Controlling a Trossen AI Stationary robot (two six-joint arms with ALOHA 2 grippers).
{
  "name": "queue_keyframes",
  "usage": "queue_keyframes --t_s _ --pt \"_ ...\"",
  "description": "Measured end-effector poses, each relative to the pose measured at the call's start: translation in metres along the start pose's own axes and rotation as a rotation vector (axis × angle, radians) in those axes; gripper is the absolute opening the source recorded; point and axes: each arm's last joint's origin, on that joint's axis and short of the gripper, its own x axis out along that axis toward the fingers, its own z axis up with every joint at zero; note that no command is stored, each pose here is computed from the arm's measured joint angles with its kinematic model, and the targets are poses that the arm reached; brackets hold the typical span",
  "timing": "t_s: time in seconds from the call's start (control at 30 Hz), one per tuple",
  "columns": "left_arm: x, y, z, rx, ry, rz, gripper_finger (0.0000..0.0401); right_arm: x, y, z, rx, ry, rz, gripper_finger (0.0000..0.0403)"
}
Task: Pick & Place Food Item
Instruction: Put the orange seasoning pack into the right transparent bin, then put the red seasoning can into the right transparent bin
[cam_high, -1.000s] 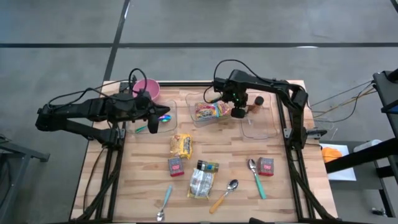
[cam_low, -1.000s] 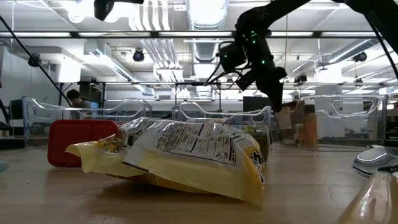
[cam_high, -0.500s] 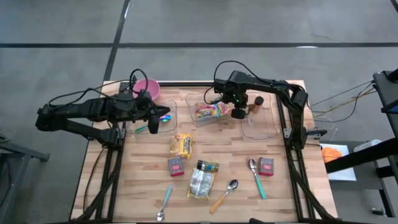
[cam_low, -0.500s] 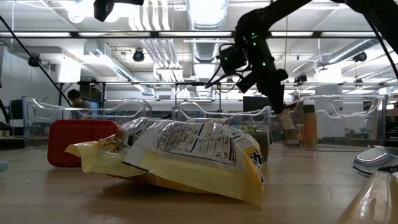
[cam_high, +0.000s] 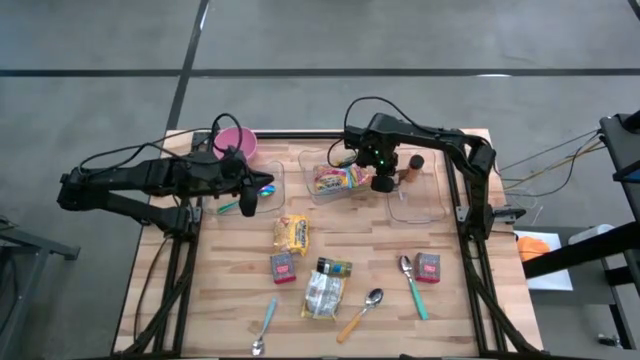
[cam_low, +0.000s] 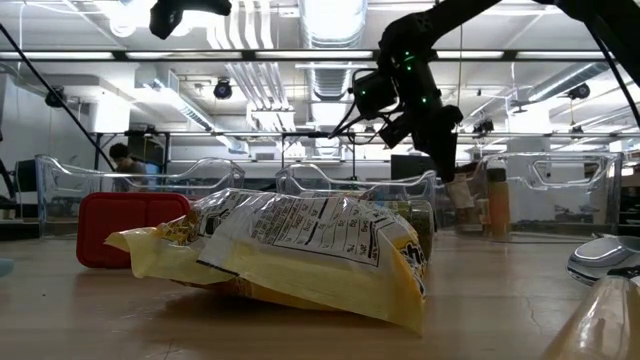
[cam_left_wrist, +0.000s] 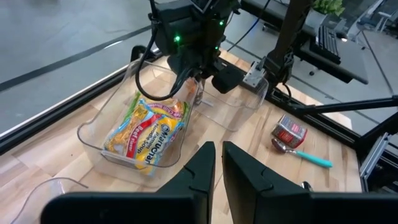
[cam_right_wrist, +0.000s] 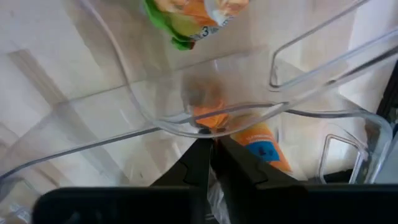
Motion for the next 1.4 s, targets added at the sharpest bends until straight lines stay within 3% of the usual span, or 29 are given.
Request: queue_keyframes --t_s 0.43,0.8,1.1,1.4 --pt "0.000 0.000 0.000 0.000 0.001 0.001 0.0041 -0.002 0.001 -0.004 0.040 0.027 0.006 0.0185" --pt "0.000 -0.001 0.002 -0.020 -0.016 -0.011 0.0040 -0.056 0.009 -0.050 0.193 -0.164 -0.015 0.0206" --pt "0.003 -0.002 -0.001 -0.027 -0.001 -0.053 0.0040 -0.112 0.070 -0.112 0.242 -0.442 0.015 0.0206" --pt "0.007 0.001 -0.009 -0.066 0.030 -0.034 0.0040 -0.116 0.145 -0.139 0.462 -0.484 0.050 0.0206"
